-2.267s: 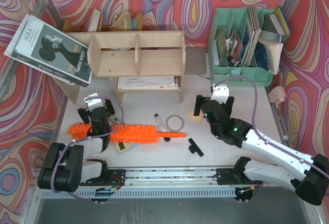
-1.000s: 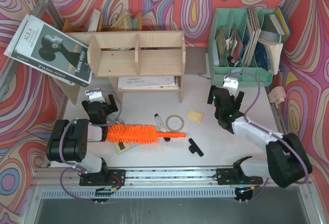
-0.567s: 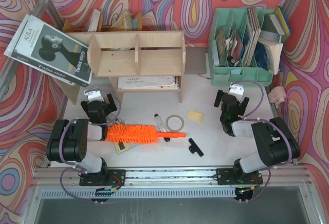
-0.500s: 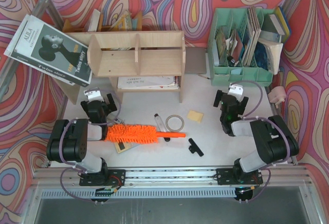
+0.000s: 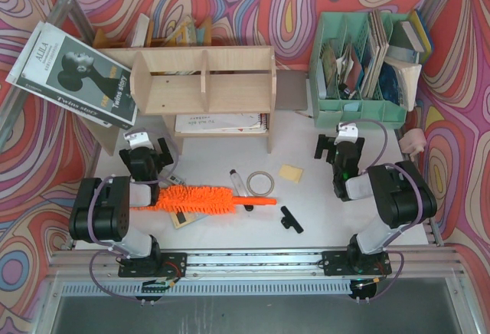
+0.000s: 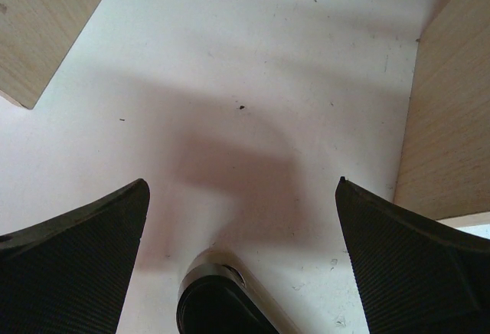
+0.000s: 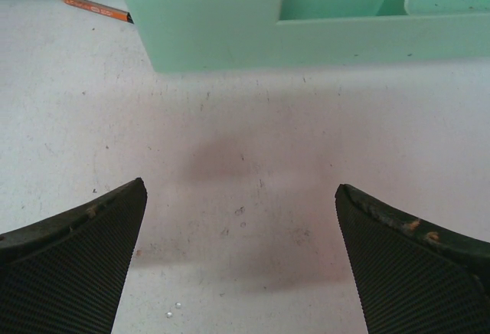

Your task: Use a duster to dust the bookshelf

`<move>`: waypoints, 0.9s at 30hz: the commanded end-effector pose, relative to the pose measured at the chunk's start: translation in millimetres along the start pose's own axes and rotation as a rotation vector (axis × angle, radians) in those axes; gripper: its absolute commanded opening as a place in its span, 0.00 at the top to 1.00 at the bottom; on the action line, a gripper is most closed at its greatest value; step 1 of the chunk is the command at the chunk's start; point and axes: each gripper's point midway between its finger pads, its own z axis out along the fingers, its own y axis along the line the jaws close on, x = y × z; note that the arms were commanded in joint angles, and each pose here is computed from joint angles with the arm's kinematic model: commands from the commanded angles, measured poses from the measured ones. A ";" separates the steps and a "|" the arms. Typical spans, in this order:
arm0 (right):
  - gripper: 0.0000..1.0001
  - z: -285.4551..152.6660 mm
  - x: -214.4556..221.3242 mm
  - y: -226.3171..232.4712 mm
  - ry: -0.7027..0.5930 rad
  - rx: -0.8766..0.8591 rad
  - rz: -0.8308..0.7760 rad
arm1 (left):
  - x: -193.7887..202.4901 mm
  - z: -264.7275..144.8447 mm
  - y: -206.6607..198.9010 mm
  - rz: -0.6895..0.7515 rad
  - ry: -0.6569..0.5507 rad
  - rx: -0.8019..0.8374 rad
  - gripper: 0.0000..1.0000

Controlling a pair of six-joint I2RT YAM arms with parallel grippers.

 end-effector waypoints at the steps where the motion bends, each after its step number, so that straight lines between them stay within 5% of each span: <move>1: 0.01 5.4 -18.2 8.6 -0.061 -0.059 0.008 | -7.3 1.5 -0.2 -0.016 -0.015 0.001 0.02; 27: 0.01 -2.3 -13.3 11.3 -0.108 -0.094 -0.005 | -7.8 1.6 -0.2 -0.016 -0.017 0.001 0.02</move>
